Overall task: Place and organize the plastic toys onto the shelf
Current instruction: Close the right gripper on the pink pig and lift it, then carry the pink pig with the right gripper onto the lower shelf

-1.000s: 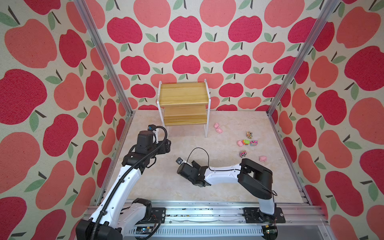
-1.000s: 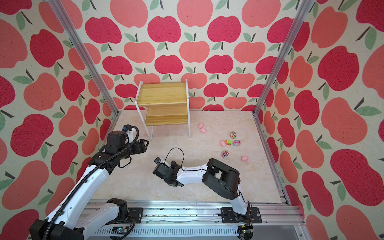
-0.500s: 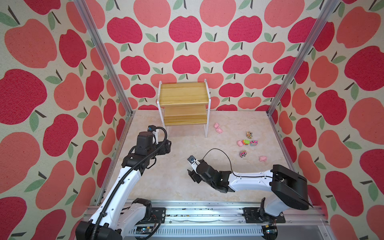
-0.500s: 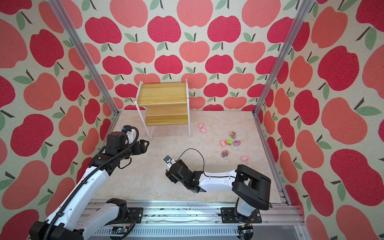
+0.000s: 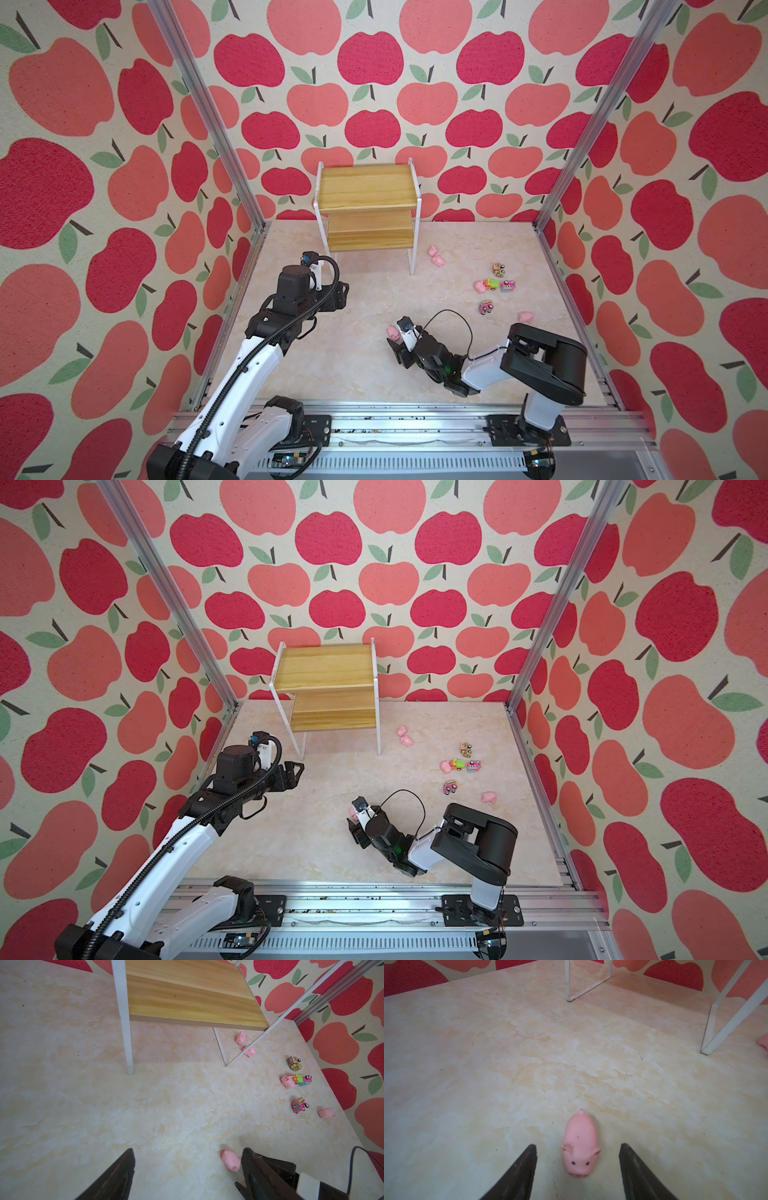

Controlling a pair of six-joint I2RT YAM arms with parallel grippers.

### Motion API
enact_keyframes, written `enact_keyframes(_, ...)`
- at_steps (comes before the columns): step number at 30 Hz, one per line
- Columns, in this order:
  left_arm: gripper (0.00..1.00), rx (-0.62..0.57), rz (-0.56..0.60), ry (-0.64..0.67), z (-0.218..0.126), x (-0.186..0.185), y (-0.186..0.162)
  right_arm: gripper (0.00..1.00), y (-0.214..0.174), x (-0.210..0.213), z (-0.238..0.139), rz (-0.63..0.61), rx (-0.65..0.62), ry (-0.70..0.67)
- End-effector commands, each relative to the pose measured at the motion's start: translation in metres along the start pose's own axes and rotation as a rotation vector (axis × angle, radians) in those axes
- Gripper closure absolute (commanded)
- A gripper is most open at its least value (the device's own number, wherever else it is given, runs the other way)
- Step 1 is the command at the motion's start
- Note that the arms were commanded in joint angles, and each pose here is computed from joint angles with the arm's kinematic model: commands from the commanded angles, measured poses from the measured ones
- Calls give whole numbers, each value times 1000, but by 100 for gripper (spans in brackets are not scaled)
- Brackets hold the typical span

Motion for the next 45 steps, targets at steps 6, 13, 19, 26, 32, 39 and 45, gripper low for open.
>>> enact_keyframes(6, 17, -20, 30, -16, -2, -2, -1, 41, -4, -10, 15, 82, -26, 40)
enact_keyframes(13, 17, -28, 31, -15, -4, -2, 0, 42, -13, -7, 22, 79, 11, 72)
enact_keyframes(19, 17, -30, 33, -16, -4, -2, 0, 58, -11, -5, 24, 55, 8, 83)
enact_keyframes(26, 17, -41, 29, 0, -6, 1, 1, 73, 5, 4, 24, 30, -9, 110)
enact_keyframes(32, 17, -60, -14, 70, -11, 15, 5, 76, 59, 21, 26, -3, -53, 75)
enact_keyframes(39, 17, -100, -108, 225, -26, 42, 7, 76, 143, 43, 62, 24, -131, -58)
enact_keyframes(45, 17, -127, -137, 311, -37, 53, 6, 76, 187, 58, 104, 79, -198, -148)
Point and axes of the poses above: each gripper's point midway between its finger pads, its own z axis out along the fingers, its own x axis along the line the jaws close on, y = z × x, the point moved 10 cm from there along -z, back along the fingers, and after that the axes turned 11 degrees about z, right-handed, at the moved point
